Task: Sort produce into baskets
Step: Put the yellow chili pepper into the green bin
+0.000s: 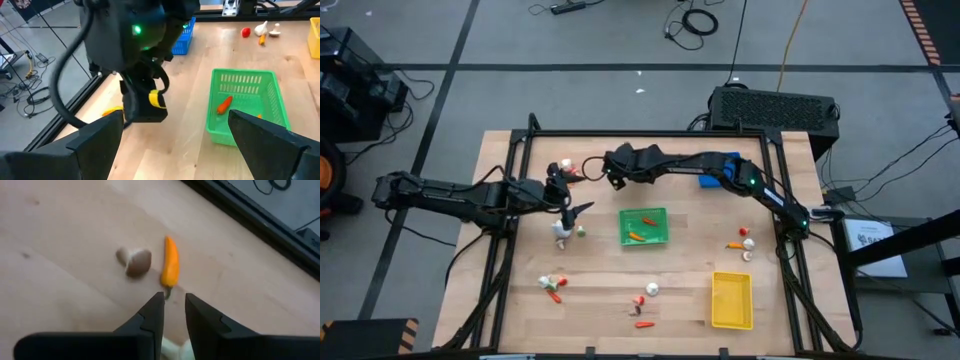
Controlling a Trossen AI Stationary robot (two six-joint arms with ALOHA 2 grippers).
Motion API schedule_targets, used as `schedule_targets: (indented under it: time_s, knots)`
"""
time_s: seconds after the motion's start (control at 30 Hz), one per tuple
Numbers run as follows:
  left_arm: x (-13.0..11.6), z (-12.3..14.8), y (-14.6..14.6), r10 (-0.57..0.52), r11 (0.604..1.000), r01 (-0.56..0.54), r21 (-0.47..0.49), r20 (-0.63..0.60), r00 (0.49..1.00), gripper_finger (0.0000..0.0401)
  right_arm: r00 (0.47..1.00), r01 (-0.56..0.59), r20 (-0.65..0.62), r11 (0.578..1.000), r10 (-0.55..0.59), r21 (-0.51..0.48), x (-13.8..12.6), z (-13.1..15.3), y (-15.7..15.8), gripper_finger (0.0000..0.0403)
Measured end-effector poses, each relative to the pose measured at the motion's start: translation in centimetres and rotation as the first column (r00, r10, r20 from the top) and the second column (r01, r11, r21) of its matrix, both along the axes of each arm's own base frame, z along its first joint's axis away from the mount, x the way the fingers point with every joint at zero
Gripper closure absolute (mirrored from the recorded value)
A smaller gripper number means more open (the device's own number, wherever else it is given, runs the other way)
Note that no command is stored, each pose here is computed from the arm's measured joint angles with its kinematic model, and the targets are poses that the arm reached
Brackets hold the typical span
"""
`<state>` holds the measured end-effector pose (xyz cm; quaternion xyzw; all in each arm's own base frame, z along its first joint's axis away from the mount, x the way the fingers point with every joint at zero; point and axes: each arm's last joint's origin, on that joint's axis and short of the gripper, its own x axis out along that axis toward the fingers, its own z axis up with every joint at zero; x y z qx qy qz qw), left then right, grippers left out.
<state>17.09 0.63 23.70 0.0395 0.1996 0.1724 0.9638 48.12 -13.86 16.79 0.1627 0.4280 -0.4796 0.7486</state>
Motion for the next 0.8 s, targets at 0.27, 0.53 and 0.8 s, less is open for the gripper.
schedule_targets:
  time_s: [0.27, 0.53, 0.8]
  knots:
    - [-2.3, -0.7, 0.6, 0.209, 0.977, -0.202, 0.066, -0.117, 0.971, 0.0036, 0.999, 0.034, -0.005, 0.997, -0.034, 0.07, -1.6, -2.7, -2.4, 0.0391]
    - [-3.3, 0.3, 0.8, 0.3, 0.954, -0.299, 0.035, -0.016, 0.954, 0.0036, 0.995, -0.049, 0.085, 0.997, 0.044, 0.058, -0.7, -1.9, -1.5, 0.0395]
    - [-2.6, 0.3, 0.7, 0.236, 0.971, -0.236, 0.031, -0.015, 0.972, 0.0036, 0.989, -0.104, 0.106, 0.994, 0.102, 0.014, -0.5, 0.9, -1.6, 0.0395]
